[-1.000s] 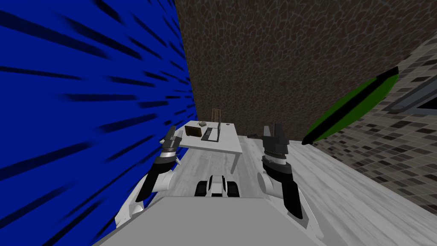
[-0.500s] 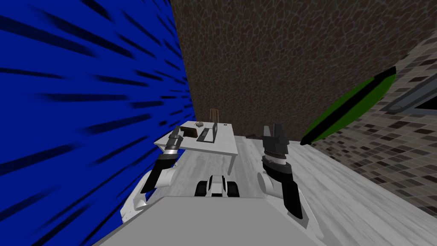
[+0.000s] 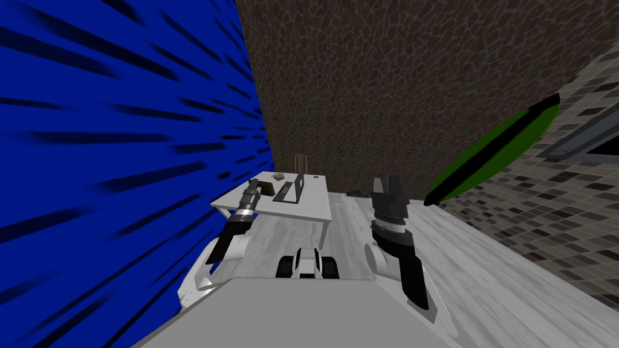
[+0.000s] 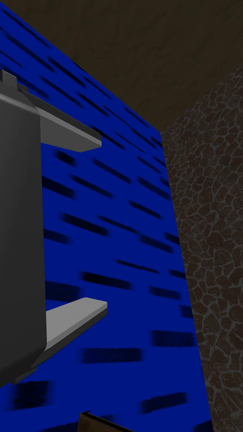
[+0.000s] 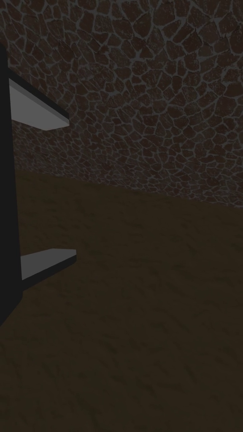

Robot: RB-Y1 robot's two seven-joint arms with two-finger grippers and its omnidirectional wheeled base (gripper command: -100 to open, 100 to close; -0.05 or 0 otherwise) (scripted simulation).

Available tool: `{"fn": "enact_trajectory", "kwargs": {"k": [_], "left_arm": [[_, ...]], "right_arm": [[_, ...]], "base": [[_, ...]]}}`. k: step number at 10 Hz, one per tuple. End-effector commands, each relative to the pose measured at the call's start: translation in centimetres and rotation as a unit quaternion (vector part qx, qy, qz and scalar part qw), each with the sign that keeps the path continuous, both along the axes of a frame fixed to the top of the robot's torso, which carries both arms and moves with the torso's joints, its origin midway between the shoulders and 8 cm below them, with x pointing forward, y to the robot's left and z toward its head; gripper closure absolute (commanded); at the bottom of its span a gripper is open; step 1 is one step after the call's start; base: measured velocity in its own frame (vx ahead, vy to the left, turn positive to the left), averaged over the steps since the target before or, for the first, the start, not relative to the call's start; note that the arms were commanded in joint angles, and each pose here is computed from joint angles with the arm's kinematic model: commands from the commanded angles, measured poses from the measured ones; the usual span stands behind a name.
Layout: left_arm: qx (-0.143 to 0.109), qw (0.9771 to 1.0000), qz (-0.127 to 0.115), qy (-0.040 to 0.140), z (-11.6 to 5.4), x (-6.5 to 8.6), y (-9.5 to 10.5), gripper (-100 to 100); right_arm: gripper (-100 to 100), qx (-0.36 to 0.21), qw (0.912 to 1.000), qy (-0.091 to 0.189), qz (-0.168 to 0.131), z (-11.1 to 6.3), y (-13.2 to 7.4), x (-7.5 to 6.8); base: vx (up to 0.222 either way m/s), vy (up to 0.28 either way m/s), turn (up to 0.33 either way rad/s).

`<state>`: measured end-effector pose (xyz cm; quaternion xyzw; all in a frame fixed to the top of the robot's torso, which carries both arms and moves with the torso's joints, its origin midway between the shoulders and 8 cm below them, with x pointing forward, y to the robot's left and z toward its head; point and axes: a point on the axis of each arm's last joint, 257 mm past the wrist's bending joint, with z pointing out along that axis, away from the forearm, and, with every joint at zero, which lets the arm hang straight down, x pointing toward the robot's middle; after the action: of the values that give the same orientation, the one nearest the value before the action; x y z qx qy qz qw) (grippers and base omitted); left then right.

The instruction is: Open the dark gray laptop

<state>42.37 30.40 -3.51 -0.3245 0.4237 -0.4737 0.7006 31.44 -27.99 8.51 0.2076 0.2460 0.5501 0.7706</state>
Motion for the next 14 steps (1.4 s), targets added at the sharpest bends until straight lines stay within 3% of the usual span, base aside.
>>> {"fn": "enact_trajectory", "kwargs": {"k": [1,5,8,11,14], "left_arm": [[0.000,0.9996,0.014,0.025,-1.2,0.9,0.6,-100],[0.005,0.9974,0.034,0.063,-3.1,2.2,1.4,-100],[0.016,0.9941,0.048,0.096,-4.6,3.2,2.1,-100],[0.030,0.9887,0.064,0.132,-6.2,4.2,3.0,-100],[0.045,0.9814,0.081,0.168,-7.9,5.0,4.0,-100]], "right_arm": [[0,0.000,1.0000,0.000,0.000,0.0,0.0,0.0],[0,0.000,1.0000,0.000,0.000,0.0,0.0,0.0],[0,0.000,1.0000,0.000,0.000,0.0,0.0,0.0],[0,0.000,1.0000,0.000,0.000,0.0,0.0,0.0],[0,0.000,1.0000,0.000,0.000,0.0,0.0,0.0]], "base": [[0.033,-0.102,-0.005],[0.039,-0.098,-0.004],[0.038,-0.113,-0.005],[0.034,-0.123,-0.006],[0.052,-0.118,-0.006]]}}
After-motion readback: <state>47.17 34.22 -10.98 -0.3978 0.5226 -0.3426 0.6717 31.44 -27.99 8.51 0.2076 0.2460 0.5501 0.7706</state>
